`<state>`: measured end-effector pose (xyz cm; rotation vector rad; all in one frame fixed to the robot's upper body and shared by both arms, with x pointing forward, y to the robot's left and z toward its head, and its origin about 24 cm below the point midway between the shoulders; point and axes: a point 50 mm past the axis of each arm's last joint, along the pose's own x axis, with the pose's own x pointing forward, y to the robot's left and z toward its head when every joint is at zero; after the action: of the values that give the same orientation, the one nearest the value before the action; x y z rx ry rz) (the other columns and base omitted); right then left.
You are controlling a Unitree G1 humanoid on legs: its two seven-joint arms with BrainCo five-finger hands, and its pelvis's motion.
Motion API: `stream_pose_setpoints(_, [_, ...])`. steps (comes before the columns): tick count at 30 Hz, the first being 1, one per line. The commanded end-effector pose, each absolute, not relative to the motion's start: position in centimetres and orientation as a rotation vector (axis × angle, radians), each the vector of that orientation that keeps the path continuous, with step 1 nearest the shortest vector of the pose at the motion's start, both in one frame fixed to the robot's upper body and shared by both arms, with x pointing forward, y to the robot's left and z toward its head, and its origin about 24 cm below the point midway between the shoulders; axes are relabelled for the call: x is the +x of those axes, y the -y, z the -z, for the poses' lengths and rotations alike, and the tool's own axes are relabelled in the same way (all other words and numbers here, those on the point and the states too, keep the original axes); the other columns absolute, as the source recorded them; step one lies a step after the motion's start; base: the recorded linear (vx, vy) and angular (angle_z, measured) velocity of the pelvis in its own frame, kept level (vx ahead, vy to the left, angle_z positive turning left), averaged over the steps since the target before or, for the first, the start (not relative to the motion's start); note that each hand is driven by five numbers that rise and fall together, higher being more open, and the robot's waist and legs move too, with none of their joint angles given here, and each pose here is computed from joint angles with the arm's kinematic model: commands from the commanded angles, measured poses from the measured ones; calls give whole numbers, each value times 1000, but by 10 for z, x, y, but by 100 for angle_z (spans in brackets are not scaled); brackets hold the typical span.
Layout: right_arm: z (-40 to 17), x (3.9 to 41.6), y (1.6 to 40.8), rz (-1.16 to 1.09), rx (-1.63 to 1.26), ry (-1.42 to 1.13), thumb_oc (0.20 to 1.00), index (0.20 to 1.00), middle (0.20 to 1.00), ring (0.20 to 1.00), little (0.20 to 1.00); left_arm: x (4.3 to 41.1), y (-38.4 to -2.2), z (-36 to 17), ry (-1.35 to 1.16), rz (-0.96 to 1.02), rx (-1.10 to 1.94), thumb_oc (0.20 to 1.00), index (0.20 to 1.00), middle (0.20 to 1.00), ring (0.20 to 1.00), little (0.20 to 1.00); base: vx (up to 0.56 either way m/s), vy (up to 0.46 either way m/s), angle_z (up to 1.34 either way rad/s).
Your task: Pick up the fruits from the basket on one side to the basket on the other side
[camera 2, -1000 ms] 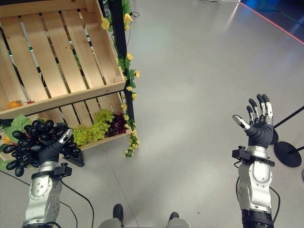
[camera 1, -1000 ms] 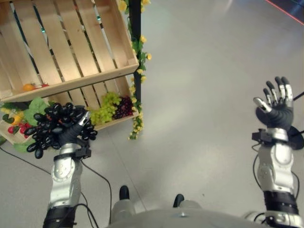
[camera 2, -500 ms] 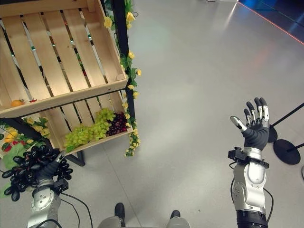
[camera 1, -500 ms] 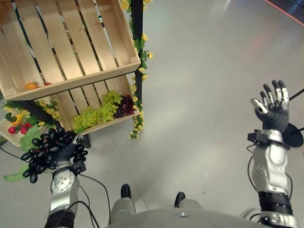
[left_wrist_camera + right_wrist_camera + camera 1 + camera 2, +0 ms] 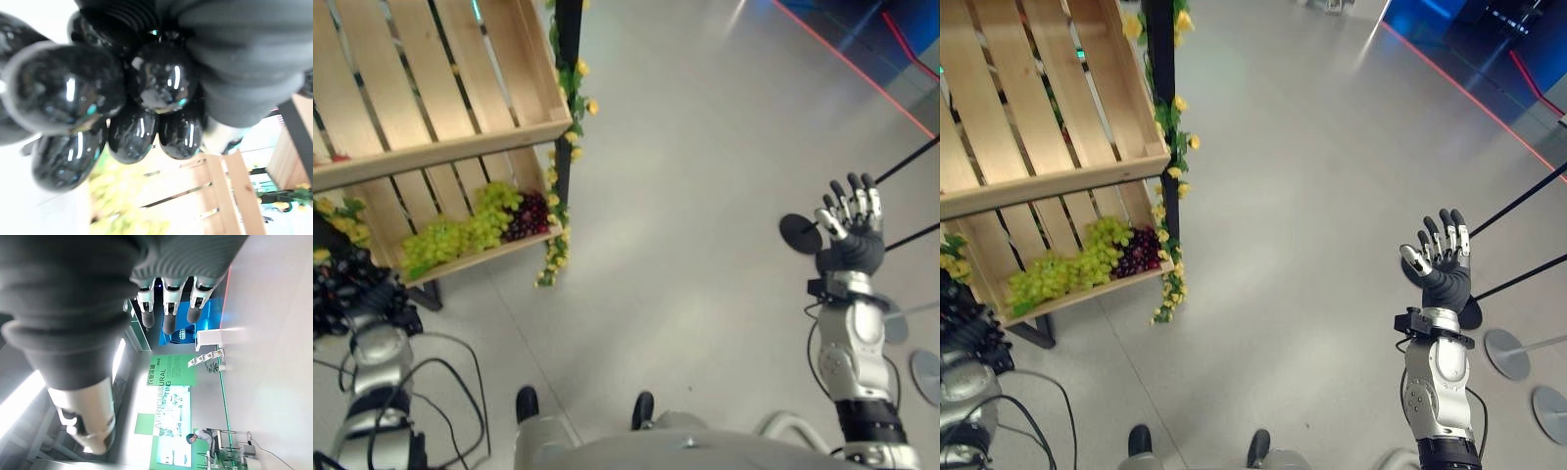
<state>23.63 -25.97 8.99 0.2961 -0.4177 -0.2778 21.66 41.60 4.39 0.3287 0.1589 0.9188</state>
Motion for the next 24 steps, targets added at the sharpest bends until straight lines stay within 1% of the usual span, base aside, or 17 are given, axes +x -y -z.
stream_pose_setpoints(1, [-122, 240, 262, 275, 328, 599, 1000, 1000, 1000, 1000, 1000, 240, -428, -98, 9, -937, 413, 200, 200, 200, 200, 200, -21, 1, 4])
stream_pose_setpoints(3, [-122, 240, 260, 271, 330, 599, 1000, 1000, 1000, 1000, 1000, 248, -429, -120, 69, -942, 436, 200, 200, 200, 200, 200, -16, 12, 7])
stream_pose_setpoints(5, [-123, 240, 261, 270, 325, 598, 1000, 1000, 1000, 1000, 1000, 252, -429, -127, 82, -940, 449, 200, 200, 200, 200, 200, -34, 8, 3])
stream_pose_setpoints(6, [-124, 240, 260, 264, 326, 603, 1000, 1000, 1000, 1000, 1000, 258, -429, -146, 149, -943, 436, 200, 200, 200, 200, 200, -40, 8, 0])
stream_pose_setpoints(8, [-125, 240, 260, 265, 326, 604, 1000, 1000, 1000, 1000, 1000, 258, -429, -146, 150, -942, 436, 200, 200, 200, 200, 200, 0, 0, 0])
stream_pose_setpoints(9, [-127, 239, 261, 258, 310, 608, 1000, 1000, 1000, 1000, 1000, 262, -430, -164, 195, -945, 454, 200, 200, 200, 200, 200, -39, -19, 0])
stream_pose_setpoints(14, [-134, 237, 263, 254, 305, 643, 1000, 1000, 1000, 1000, 1000, 272, -421, -193, 296, -915, 478, 200, 200, 200, 200, 200, -41, -15, 0])
stream_pose_setpoints(24, [-141, 235, 259, 226, 293, 677, 1000, 1000, 1000, 1000, 1000, 277, -412, -205, 339, -864, 538, 200, 200, 200, 200, 200, -19, -1, -4])
